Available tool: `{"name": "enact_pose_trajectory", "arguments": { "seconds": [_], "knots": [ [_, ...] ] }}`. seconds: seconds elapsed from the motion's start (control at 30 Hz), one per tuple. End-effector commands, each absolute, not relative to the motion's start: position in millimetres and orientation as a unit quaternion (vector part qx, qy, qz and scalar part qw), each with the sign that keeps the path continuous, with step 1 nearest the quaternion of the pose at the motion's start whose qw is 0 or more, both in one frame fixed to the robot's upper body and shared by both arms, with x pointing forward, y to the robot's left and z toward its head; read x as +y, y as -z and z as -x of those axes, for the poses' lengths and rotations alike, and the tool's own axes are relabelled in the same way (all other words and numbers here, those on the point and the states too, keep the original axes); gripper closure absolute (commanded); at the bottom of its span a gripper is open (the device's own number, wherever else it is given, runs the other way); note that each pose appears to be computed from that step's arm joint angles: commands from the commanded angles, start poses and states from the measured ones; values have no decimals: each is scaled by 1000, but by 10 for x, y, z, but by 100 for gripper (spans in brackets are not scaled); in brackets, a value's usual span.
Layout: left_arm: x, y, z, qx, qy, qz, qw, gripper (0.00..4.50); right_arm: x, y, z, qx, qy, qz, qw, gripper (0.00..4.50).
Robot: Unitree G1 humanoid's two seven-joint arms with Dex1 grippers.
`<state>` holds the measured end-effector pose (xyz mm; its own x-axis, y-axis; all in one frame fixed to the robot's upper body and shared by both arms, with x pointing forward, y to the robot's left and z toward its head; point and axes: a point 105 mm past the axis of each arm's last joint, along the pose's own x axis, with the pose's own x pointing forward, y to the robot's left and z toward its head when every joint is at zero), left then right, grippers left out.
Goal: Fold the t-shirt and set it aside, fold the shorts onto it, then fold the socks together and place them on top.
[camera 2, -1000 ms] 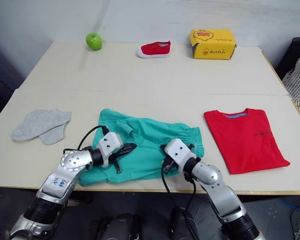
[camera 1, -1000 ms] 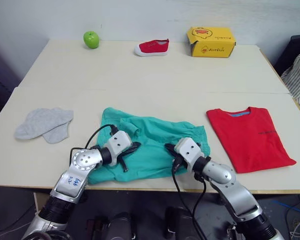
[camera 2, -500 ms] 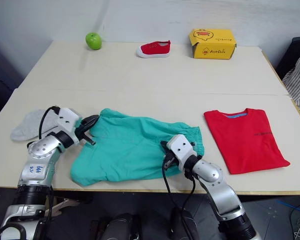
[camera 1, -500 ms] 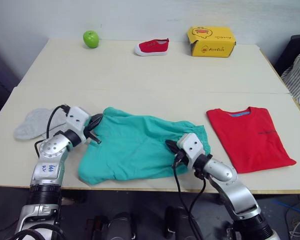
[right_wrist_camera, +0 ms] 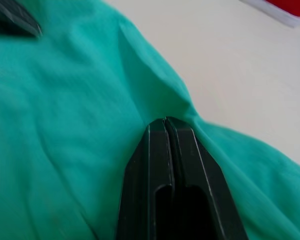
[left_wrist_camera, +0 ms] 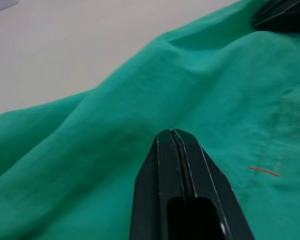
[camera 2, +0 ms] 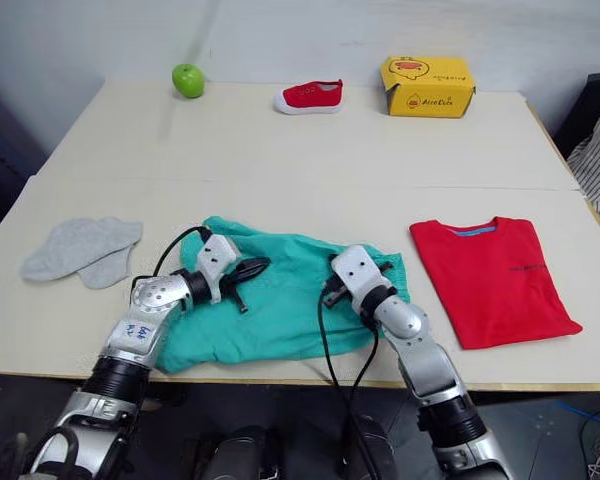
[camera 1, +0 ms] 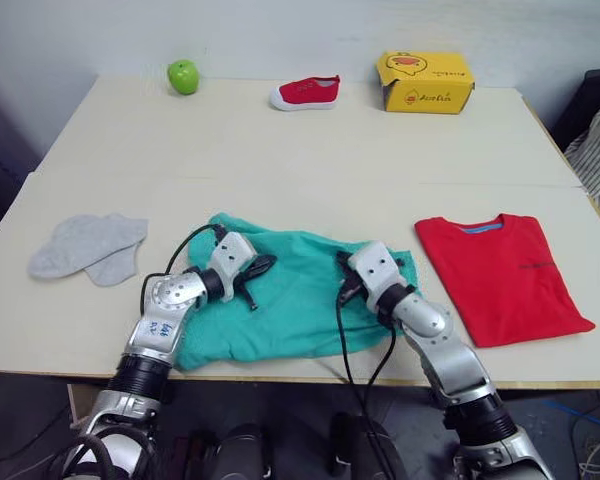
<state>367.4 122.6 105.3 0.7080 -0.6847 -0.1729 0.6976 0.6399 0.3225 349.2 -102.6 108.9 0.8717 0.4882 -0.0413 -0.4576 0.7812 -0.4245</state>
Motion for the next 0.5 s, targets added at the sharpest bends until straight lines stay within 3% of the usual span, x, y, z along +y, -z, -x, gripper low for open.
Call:
{"name": "enact_pose_trajectory", "arguments": {
  "seconds": [0.03, 0.3, 0.4, 0.5],
  "knots": [
    [1385, -629, -3578, 101, 362, -184, 908, 450, -1345, -1040, -3522, -36, -209, 222, 952, 446],
    [1539, -635, -3581, 89, 336, -180, 920, 450, -1944, -1025, -3465, -42, -170, 234, 956, 446],
    [1548, -731, -3615, 59, 332, -180, 924, 450, -2083, -1262, -3412, -84, -161, 166, 969, 446],
    [1430, -938, -3621, 5, 357, -152, 922, 450, -1944, -1518, -3301, -128, -203, 81, 967, 446]
  ]
}}
